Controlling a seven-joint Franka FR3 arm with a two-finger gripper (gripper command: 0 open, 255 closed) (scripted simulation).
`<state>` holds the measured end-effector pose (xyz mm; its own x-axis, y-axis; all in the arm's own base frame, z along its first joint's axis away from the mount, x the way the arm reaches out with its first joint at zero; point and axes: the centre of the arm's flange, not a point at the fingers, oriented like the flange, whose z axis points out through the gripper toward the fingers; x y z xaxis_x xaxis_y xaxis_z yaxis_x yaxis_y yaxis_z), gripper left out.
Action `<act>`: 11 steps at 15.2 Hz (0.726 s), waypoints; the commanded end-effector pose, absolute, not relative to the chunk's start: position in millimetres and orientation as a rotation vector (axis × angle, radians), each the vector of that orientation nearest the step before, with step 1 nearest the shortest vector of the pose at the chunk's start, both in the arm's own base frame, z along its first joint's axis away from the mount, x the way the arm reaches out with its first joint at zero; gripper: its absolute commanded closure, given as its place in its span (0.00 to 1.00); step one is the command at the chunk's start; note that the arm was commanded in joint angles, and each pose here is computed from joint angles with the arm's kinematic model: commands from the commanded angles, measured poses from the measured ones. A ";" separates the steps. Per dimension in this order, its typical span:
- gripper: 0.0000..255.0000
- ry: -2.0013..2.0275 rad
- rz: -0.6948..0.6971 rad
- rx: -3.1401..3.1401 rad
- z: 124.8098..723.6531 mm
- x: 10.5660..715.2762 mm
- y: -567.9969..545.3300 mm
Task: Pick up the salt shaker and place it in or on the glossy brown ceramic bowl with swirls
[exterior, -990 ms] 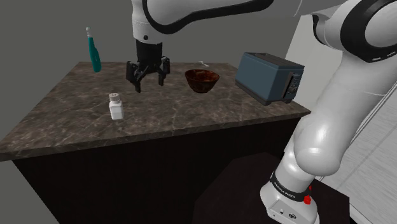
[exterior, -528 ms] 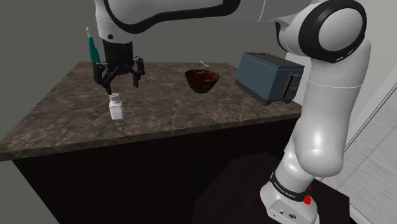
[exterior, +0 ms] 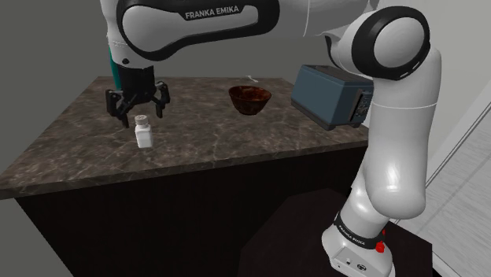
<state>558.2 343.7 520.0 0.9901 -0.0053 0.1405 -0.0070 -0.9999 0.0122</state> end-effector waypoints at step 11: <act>1.00 -0.010 0.221 3.121 511.8 559.1 343.4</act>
<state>559.0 343.4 511.9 0.9900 -0.0053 0.1411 -0.0070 -0.9999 0.0117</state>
